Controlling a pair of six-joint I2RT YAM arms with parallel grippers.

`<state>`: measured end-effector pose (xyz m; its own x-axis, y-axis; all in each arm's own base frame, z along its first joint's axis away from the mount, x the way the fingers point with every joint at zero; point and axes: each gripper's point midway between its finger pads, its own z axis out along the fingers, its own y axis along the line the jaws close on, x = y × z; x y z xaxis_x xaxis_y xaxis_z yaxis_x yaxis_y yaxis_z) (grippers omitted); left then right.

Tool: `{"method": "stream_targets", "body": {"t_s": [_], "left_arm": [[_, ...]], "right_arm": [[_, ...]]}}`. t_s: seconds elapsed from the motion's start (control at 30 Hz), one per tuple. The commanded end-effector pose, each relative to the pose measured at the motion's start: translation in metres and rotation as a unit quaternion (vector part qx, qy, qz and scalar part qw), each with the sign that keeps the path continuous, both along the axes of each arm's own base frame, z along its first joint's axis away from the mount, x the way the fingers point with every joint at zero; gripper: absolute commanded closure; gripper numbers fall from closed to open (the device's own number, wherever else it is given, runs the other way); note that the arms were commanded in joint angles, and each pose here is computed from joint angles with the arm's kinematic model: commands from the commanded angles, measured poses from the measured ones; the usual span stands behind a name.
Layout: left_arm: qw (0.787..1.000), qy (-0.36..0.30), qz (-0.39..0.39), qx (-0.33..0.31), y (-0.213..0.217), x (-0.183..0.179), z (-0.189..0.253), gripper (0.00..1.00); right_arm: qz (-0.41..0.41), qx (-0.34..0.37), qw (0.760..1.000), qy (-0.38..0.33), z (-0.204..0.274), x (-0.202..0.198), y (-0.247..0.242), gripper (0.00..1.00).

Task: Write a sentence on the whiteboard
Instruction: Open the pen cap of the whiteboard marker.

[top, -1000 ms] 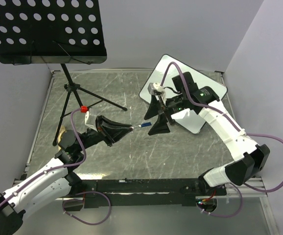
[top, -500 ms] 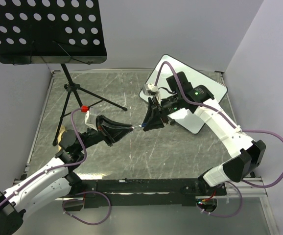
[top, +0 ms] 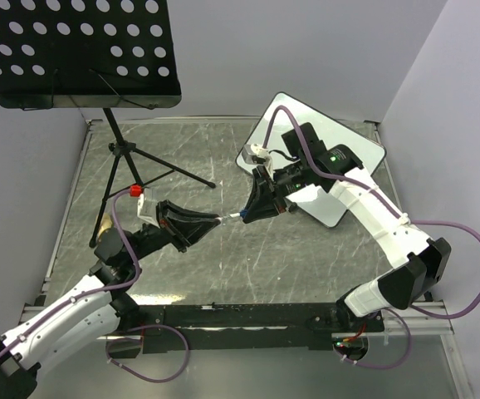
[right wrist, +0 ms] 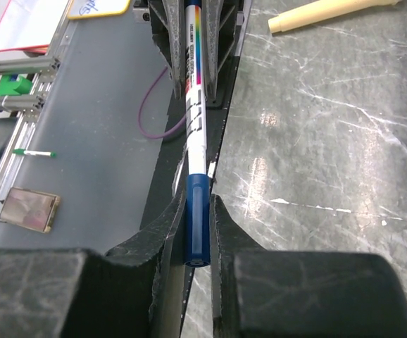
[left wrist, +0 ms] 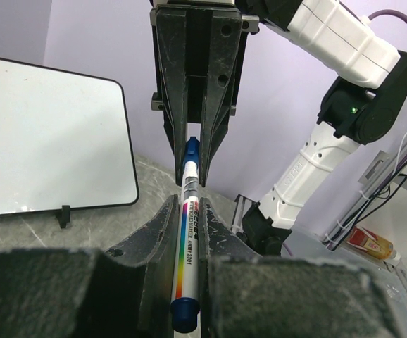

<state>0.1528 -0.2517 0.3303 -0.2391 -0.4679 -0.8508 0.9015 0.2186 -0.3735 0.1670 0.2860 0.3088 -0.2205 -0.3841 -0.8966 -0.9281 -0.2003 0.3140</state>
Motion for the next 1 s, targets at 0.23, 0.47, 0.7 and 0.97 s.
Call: {"method": "stream_targets", "body": {"t_s": [0.23, 0.47, 0.7, 0.97], "left_arm": [[0.999, -0.023, 0.007, -0.023, 0.005, -0.002, 0.020, 0.99], [1.000, -0.014, -0.023, -0.008, -0.007, 0.000, 0.017, 0.99], [0.999, -0.015, -0.037, -0.015, -0.014, 0.002, 0.019, 0.99], [0.999, -0.004, -0.030, -0.021, -0.015, 0.007, 0.011, 0.99]], "right_arm": [[0.009, 0.016, 1.000, -0.017, 0.010, 0.002, -0.001, 1.00], [0.030, 0.005, 1.000, -0.009, 0.005, -0.006, 0.010, 1.00], [0.043, 0.007, 0.999, 0.001, 0.006, -0.008, 0.017, 1.00], [0.042, -0.002, 0.999, 0.010, -0.004, -0.006, 0.019, 1.00]]}}
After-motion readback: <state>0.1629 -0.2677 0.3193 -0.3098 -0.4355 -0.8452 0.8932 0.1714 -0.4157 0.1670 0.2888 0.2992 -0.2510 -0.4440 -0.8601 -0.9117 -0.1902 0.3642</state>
